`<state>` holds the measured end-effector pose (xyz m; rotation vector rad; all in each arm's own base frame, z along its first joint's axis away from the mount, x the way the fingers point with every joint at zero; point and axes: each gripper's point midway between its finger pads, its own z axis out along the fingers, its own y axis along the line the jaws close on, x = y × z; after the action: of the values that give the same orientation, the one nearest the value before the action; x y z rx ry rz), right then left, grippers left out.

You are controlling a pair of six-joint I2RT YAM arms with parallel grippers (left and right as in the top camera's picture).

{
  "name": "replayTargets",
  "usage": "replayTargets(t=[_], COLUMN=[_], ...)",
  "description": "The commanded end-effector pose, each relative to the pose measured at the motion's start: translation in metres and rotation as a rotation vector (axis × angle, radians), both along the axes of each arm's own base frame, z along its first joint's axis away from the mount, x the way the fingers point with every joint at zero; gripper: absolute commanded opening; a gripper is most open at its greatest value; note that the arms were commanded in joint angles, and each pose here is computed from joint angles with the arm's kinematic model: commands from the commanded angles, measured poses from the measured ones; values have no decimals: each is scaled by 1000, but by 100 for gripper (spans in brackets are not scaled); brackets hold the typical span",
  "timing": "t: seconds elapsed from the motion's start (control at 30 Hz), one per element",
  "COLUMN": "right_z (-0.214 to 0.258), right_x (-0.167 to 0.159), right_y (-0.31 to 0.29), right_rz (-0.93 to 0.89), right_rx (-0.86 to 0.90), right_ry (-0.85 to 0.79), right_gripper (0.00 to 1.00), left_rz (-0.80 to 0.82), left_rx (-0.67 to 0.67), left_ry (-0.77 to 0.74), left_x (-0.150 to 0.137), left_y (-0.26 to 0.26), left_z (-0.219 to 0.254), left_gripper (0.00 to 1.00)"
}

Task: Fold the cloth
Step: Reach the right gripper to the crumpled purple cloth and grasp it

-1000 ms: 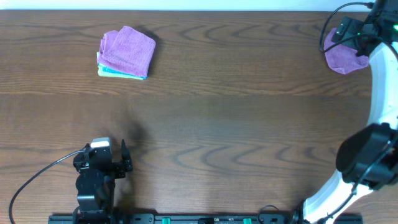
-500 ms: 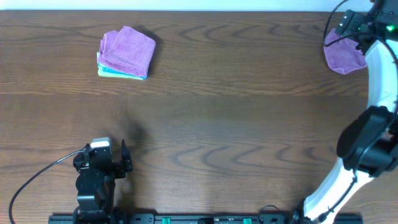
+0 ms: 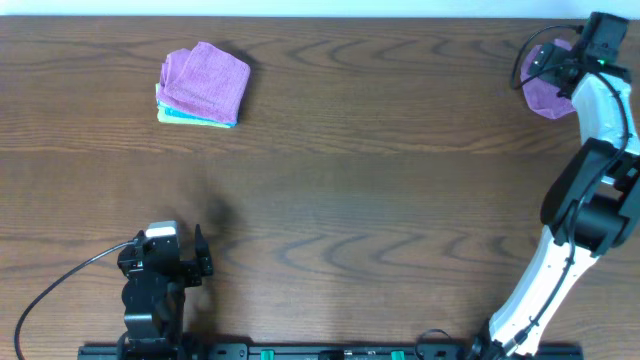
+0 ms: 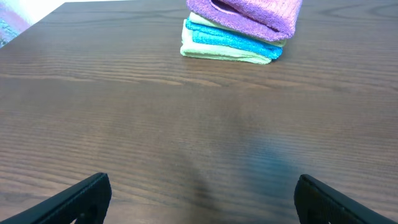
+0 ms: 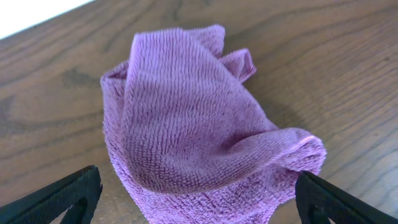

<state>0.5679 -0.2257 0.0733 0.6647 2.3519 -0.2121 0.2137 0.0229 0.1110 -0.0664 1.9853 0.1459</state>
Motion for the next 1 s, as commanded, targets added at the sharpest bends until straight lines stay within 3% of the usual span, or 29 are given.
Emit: replayTargets(t=[0.0, 0.13, 0.57, 0.77, 0.97], right_z=[-11, -20, -20, 14, 90], right_x=[1, 1, 1, 1, -10], right_y=[-4, -8, -11, 0, 22], right_rz=[3, 6, 14, 96, 143], right_rx=[4, -1, -16, -84, -146], right_ry=[12, 21, 24, 27, -16], right_gripper=[99, 97, 1, 1, 1], left_rz=[5, 5, 4, 5, 5], left_rx=[22, 22, 22, 22, 22], left_ry=[23, 23, 23, 23, 23], left_x=[-1, -1, -1, -1, -1], left_y=[2, 2, 2, 2, 2], left_z=[-8, -8, -8, -8, -8], left_gripper=[95, 95, 95, 95, 95])
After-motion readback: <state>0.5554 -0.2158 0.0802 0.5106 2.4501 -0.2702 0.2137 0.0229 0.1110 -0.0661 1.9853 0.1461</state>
